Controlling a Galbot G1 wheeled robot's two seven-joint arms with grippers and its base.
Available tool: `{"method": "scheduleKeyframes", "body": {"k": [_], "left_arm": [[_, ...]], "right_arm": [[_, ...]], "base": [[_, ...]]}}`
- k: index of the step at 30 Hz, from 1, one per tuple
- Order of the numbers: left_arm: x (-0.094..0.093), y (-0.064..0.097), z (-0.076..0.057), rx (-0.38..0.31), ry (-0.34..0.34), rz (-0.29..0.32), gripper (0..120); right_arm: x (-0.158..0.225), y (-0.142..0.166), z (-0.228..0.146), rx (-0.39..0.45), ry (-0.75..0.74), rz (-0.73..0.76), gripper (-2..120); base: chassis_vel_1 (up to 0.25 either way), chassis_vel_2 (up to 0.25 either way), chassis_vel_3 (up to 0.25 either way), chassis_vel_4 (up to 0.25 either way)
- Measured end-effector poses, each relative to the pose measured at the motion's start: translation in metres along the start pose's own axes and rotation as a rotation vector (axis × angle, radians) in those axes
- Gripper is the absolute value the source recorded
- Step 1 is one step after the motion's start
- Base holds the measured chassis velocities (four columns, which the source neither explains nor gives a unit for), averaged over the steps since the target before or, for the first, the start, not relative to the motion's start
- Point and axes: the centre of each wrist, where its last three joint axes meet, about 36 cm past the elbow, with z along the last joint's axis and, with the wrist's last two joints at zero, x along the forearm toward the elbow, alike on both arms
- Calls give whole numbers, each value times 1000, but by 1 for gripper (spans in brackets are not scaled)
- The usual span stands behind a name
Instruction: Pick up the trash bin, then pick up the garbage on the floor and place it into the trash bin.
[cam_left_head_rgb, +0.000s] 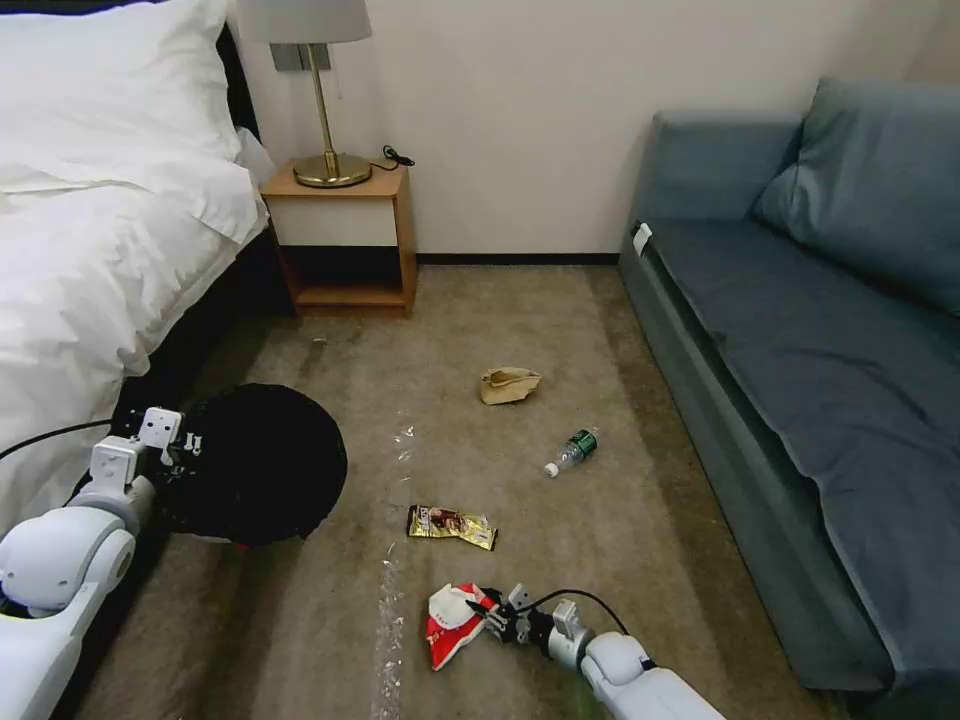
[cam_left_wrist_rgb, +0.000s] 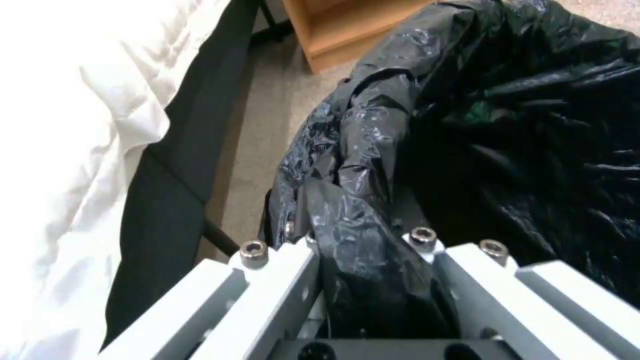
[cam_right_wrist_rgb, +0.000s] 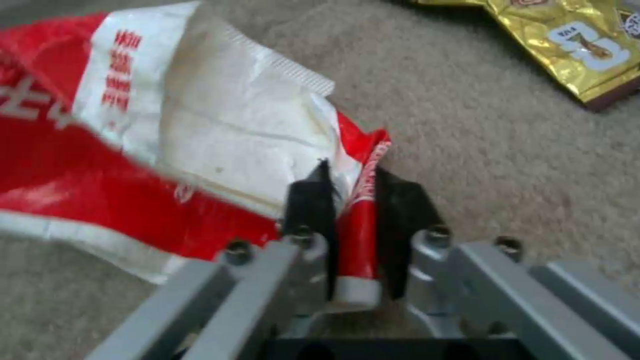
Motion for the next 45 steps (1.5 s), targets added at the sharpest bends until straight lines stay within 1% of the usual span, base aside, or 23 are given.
{"method": "scheduleKeyframes", "body": {"k": [1, 2, 3, 5, 24, 30, 42, 44, 45], "left_arm": [[0, 0, 1, 0, -1, -1, 4], [0, 0, 1, 0, -1, -1, 4], [-1, 1, 2, 0, -3, -2, 4], [-1, 1, 2, -2, -8, -2, 4], [-2, 3, 5, -4, -23, -4, 4], [-5, 3, 7, -1, -20, -4, 4], [-10, -1, 10, 12, -18, 2, 4], [-13, -6, 10, 17, -20, 14, 4], [-13, -6, 10, 17, -20, 14, 4]], "right_arm": [[0, 0, 0, -2, -1, 0, 7], [0, 0, 0, -2, -1, 0, 7], [-1, 1, 1, -4, -3, 0, 2], [-1, 2, 1, -7, -5, 1, 0], [-1, 1, -8, -1, -33, -2, 0], [4, -5, -17, 11, -53, 0, 0], [7, -16, -49, 9, -150, 15, 0], [8, -23, -71, 5, -209, 27, 0], [8, -23, -71, 5, -209, 27, 0]], "base": [[0, 0, 0, 0], [0, 0, 0, 0], [0, 0, 0, 0], [0, 0, 0, 0], [0, 0, 0, 0], [0, 0, 0, 0], [0, 0, 0, 0], [0, 0, 0, 0], [0, 0, 0, 0]]}}
